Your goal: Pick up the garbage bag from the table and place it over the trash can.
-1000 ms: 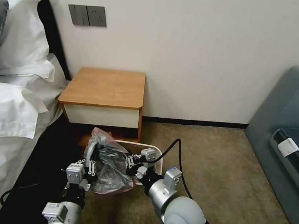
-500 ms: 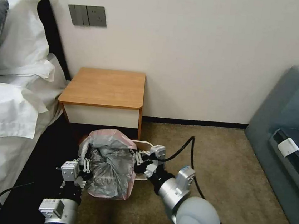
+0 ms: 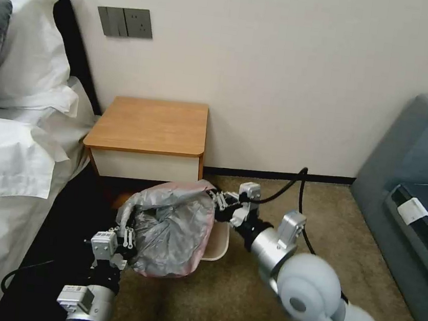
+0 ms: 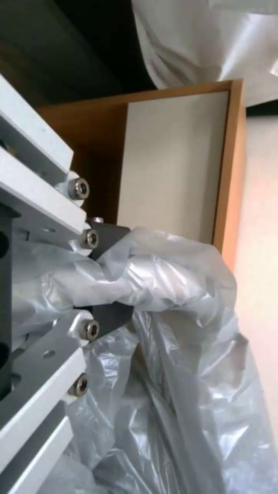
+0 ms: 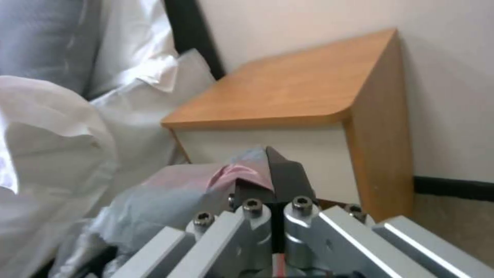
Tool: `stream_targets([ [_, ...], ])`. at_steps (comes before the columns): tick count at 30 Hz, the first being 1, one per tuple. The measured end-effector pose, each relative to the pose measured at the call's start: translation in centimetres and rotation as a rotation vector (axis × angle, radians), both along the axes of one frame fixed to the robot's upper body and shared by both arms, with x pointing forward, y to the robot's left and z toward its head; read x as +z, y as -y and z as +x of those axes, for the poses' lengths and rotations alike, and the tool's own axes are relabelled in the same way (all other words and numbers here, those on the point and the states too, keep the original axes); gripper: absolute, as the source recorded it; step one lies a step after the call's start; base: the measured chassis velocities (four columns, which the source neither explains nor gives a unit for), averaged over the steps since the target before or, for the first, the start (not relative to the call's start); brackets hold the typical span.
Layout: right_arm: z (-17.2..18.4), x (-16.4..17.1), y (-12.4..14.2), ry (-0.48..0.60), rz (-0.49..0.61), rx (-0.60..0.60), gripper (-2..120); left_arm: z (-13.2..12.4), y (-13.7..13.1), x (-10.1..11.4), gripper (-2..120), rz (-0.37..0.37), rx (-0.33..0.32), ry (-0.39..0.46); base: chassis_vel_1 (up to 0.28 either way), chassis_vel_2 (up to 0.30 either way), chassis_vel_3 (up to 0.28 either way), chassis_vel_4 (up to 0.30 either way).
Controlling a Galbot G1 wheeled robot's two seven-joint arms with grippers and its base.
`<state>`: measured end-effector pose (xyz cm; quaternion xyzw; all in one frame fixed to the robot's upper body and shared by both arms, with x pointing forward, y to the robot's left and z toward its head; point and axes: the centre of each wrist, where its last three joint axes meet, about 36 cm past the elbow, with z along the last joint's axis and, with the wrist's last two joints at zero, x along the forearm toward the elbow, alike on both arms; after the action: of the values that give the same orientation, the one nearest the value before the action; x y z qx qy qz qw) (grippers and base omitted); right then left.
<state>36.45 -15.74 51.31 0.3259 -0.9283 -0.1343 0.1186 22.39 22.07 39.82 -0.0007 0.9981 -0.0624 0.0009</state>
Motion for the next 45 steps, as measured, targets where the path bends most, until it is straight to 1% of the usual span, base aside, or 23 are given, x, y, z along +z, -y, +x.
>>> stream_targets([
  [5,1.5,0.8,1.0,-0.035,-0.025,-0.013,0,0.1,-0.3,0.1,8,-0.010,-0.007,0.020,0.000,0.000,0.000,0.000],
  [11,2.0,1.2,1.5,-0.048,-0.071,-0.011,2,0.2,-0.4,0.2,8,-0.013,-0.020,0.041,0.000,0.000,0.000,0.000],
  [13,2.1,1.3,1.6,-0.049,-0.085,-0.018,9,0.2,-0.4,0.2,8,-0.013,-0.024,0.048,0.000,0.000,0.000,0.000],
  [14,2.1,1.4,1.6,-0.052,-0.098,-0.025,15,0.2,-0.4,0.3,8,-0.012,-0.028,0.056,0.000,0.000,0.000,0.000],
  [15,2.1,1.4,1.6,-0.052,-0.098,-0.025,15,0.2,-0.4,0.3,8,-0.012,-0.028,0.056,0.000,0.000,0.000,0.000],
  [16,2.2,1.5,1.6,-0.055,-0.108,-0.032,18,0.2,-0.5,0.3,8,-0.012,-0.030,0.062,0.000,0.000,0.000,0.000],
  [17,2.3,1.7,1.7,-0.063,-0.123,-0.043,25,0.3,-0.6,0.2,8,-0.013,-0.034,0.069,0.000,0.000,0.000,0.000],
  [18,2.3,1.7,1.7,-0.063,-0.123,-0.043,25,0.3,-0.6,0.2,8,-0.013,-0.034,0.069,0.000,0.000,0.000,0.000],
  [21,3.0,2.6,2.4,-0.110,-0.171,-0.075,41,0.3,-1.0,0.0,8,-0.021,-0.049,0.093,0.000,0.000,0.000,0.000],
  [22,3.0,2.6,2.4,-0.110,-0.171,-0.075,41,0.3,-1.0,0.0,8,-0.021,-0.049,0.093,0.000,0.000,0.000,0.000],
  [23,3.2,2.8,2.7,-0.131,-0.181,-0.076,47,0.4,-1.1,0.0,8,-0.020,-0.055,0.107,0.000,0.000,0.000,0.000],
  [25,3.3,2.9,2.8,-0.137,-0.183,-0.074,48,0.4,-1.2,0.0,8,-0.020,-0.057,0.111,0.000,0.000,0.000,0.000],
  [28,4.2,3.8,4.2,-0.225,-0.212,-0.041,67,0.7,-2.0,0.1,8,0.006,-0.096,0.175,0.000,0.000,0.000,0.000],
  [29,4.2,3.8,4.2,-0.225,-0.212,-0.041,67,0.7,-2.0,0.1,8,0.006,-0.096,0.175,0.000,0.000,0.000,0.000],
  [32,4.9,4.5,5.2,-0.283,-0.220,-0.026,80,1.0,-2.6,0.2,8,0.023,-0.128,0.208,0.000,0.000,0.000,0.000],
  [33,4.9,4.5,5.2,-0.283,-0.220,-0.026,80,1.0,-2.6,0.2,8,0.023,-0.128,0.208,0.000,0.000,0.000,0.000],
  [34,5.0,4.6,5.3,-0.288,-0.225,-0.034,86,1.0,-2.6,0.2,8,0.019,-0.130,0.211,0.000,0.000,0.000,0.000],
  [36,5.0,4.8,5.8,-0.295,-0.217,-0.058,93,1.1,-2.6,0.2,8,0.003,-0.125,0.210,0.000,0.000,0.000,0.000],
  [37,5.0,4.8,5.8,-0.295,-0.217,-0.058,93,1.1,-2.6,0.2,8,0.003,-0.125,0.210,0.000,0.000,0.000,0.000],
  [39,4.3,5.3,6.3,-0.288,-0.188,-0.081,100,1.3,-2.6,-0.2,8,-0.014,-0.095,0.186,0.000,0.000,0.000,0.000],
  [41,3.6,5.8,6.6,-0.281,-0.165,-0.089,100,1.4,-2.6,-0.3,8,-0.022,-0.075,0.171,0.000,0.000,0.000,0.000],
  [44,0.7,7.8,7.2,-0.257,-0.087,-0.089,100,1.8,-2.6,-0.7,8,-0.049,-0.021,0.132,0.000,0.000,0.000,0.000],
  [45,0.7,7.8,7.2,-0.257,-0.087,-0.089,100,1.8,-2.6,-0.7,8,-0.049,-0.021,0.132,0.000,0.000,0.000,0.000],
])
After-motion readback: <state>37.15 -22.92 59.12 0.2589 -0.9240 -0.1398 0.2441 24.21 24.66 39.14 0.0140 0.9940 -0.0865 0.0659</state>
